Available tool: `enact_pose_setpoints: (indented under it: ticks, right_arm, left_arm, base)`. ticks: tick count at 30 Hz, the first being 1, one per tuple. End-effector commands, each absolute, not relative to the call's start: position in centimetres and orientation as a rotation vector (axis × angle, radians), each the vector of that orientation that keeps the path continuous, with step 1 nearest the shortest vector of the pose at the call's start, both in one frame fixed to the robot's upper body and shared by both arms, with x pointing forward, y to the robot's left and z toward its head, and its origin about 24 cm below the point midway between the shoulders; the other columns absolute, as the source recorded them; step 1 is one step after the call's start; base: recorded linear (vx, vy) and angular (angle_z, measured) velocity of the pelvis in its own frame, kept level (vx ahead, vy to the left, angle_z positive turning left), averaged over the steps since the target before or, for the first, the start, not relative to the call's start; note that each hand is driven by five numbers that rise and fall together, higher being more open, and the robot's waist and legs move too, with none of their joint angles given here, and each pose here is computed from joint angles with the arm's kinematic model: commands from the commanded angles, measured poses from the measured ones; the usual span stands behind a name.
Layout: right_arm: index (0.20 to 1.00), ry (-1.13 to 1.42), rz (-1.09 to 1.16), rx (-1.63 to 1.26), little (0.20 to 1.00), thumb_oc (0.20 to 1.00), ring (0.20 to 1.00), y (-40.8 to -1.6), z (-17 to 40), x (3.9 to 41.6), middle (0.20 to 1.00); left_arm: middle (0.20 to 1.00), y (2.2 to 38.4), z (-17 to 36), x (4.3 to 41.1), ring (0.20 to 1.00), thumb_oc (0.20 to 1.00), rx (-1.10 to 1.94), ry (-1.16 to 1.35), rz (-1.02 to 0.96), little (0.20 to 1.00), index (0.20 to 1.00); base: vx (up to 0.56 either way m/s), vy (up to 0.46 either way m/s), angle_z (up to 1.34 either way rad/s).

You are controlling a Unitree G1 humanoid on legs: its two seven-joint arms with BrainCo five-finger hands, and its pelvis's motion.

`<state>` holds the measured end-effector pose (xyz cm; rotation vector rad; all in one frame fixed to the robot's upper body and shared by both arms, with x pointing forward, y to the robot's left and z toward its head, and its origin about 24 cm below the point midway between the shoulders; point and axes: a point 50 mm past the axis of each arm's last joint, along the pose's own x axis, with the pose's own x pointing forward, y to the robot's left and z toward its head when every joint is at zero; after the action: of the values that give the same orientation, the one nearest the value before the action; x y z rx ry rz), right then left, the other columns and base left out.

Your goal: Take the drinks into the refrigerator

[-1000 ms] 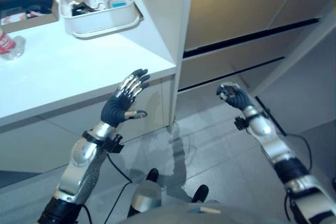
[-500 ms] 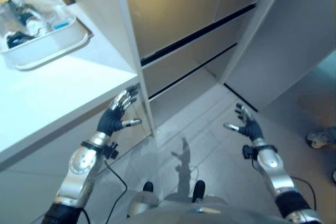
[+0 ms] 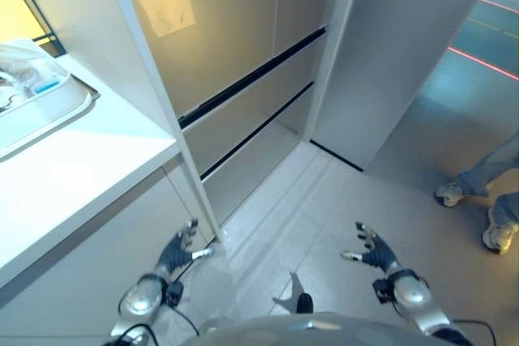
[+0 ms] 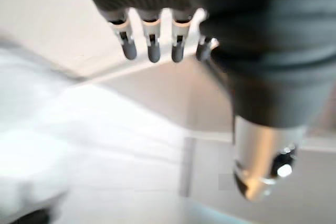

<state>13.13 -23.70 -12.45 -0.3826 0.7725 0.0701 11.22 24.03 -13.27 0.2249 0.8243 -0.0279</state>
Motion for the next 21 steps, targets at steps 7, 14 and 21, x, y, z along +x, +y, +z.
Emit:
enact_pose_setpoints:
  ticks: [7,14,21]
  right_arm:
    - [1.000,0.875,0.106,-0.445,1.000,1.000,1.000,-23.6,-13.6,13.3,1.000]
    - [1.000,0.991,0.079,-0.322,1.000,1.000,1.000,-22.8,-14.9,11.9,1.000]
    - [1.000,1.025,-0.029,-0.228,1.000,1.000,1.000,-22.6,-15.3,11.5,1.000]
  left_arm:
    - [1.000,24.1,-15.7,8.8,1.000,1.000,0.188,1.081,0.122,1.000,1.000]
    - [1.000,24.1,-15.5,9.8,1.000,1.000,0.165,1.058,0.138,1.000,1.000]
    - [1.000,23.0,-15.3,11.3,1.000,1.000,0.196,1.017,0.063,1.000,1.000]
  base:
    - [0.00,-0.002,-0.02]
    - [0.00,0.000,-0.01]
    - [0.01,0.001,0.09]
